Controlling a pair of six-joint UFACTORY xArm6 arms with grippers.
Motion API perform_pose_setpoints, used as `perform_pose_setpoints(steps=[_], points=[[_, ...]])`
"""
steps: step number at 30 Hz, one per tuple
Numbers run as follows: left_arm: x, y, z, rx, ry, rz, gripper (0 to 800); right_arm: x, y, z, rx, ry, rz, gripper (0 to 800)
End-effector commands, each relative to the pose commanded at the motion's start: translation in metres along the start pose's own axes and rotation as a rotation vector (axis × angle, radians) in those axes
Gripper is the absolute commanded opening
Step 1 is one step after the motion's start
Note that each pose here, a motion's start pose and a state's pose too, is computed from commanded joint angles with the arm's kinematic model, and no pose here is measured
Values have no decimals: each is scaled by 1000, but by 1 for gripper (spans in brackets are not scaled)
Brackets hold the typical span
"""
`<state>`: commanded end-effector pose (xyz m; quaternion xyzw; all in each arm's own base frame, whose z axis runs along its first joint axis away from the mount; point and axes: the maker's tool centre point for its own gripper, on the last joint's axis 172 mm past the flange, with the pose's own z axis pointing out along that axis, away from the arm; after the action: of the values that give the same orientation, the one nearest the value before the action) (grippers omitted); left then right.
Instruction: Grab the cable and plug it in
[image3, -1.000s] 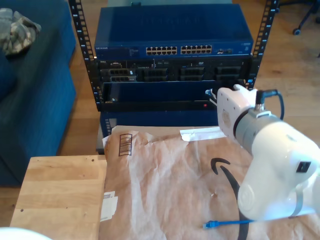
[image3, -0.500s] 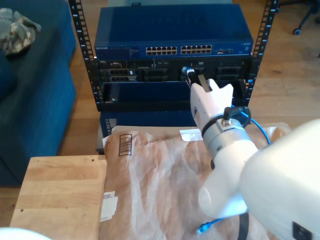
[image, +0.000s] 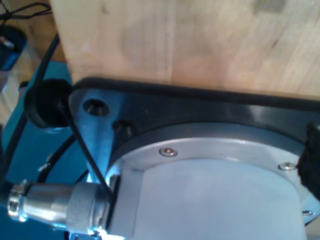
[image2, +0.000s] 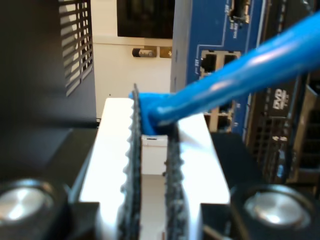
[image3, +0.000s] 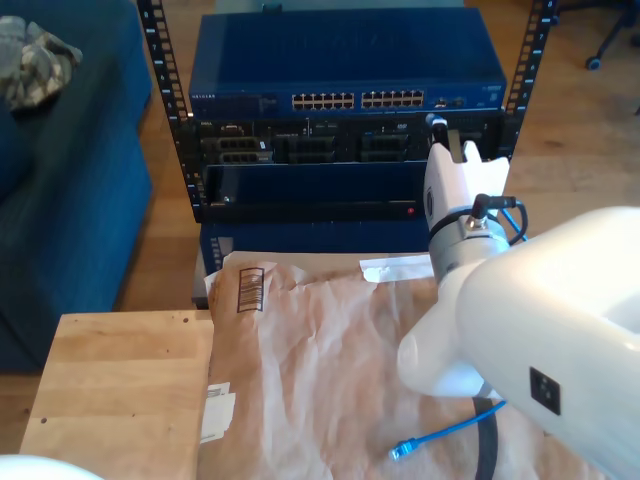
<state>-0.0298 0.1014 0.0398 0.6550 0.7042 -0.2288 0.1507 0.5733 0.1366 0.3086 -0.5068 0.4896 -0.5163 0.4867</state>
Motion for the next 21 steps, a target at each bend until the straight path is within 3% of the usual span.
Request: perform_pose_setpoints(steps=[21], points=[[0, 0, 0, 0, 0, 0, 800, 10, 11, 38, 49, 93, 29, 0]])
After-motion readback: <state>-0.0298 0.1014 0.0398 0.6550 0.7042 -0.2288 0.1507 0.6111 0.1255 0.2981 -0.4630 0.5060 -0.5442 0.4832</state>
